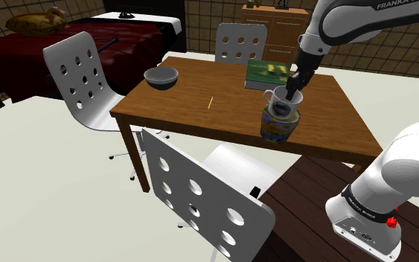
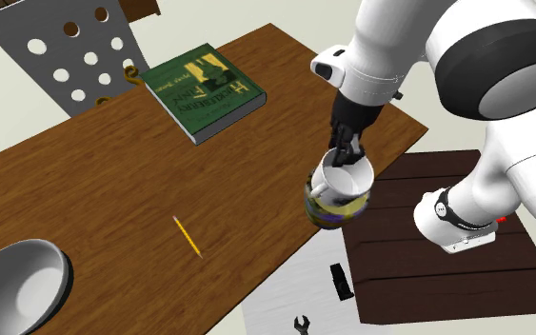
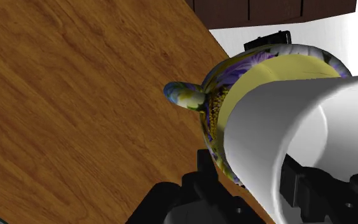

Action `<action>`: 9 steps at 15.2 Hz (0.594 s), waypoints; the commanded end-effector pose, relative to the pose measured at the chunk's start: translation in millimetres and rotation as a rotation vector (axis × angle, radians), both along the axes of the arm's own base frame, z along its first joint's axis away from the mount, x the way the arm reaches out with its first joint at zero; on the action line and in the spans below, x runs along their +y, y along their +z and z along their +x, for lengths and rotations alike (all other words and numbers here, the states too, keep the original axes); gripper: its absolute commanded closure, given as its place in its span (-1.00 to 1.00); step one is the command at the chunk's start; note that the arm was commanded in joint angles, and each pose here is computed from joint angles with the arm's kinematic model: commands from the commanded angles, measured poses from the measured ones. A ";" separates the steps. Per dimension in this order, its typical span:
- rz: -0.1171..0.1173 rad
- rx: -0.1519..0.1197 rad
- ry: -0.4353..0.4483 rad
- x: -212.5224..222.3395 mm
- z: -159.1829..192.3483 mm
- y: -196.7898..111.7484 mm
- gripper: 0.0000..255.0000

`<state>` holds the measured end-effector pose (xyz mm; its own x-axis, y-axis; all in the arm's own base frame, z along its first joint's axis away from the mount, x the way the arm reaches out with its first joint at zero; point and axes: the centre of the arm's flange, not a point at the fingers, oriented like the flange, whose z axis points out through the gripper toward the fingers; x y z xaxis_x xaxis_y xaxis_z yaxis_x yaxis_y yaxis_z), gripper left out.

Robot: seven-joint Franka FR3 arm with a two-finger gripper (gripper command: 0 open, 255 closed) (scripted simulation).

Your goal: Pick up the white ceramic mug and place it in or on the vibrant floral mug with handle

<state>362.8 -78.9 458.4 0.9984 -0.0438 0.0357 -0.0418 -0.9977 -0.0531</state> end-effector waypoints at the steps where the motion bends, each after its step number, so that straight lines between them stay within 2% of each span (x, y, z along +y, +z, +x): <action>1: 0.000 0.002 0.000 0.0 -0.2 -0.6 -1.00; 5: 0.000 0.002 0.000 0.2 0.0 -1.2 -1.00; 9: 0.000 0.002 0.000 -2.3 -1.8 48.7 -1.00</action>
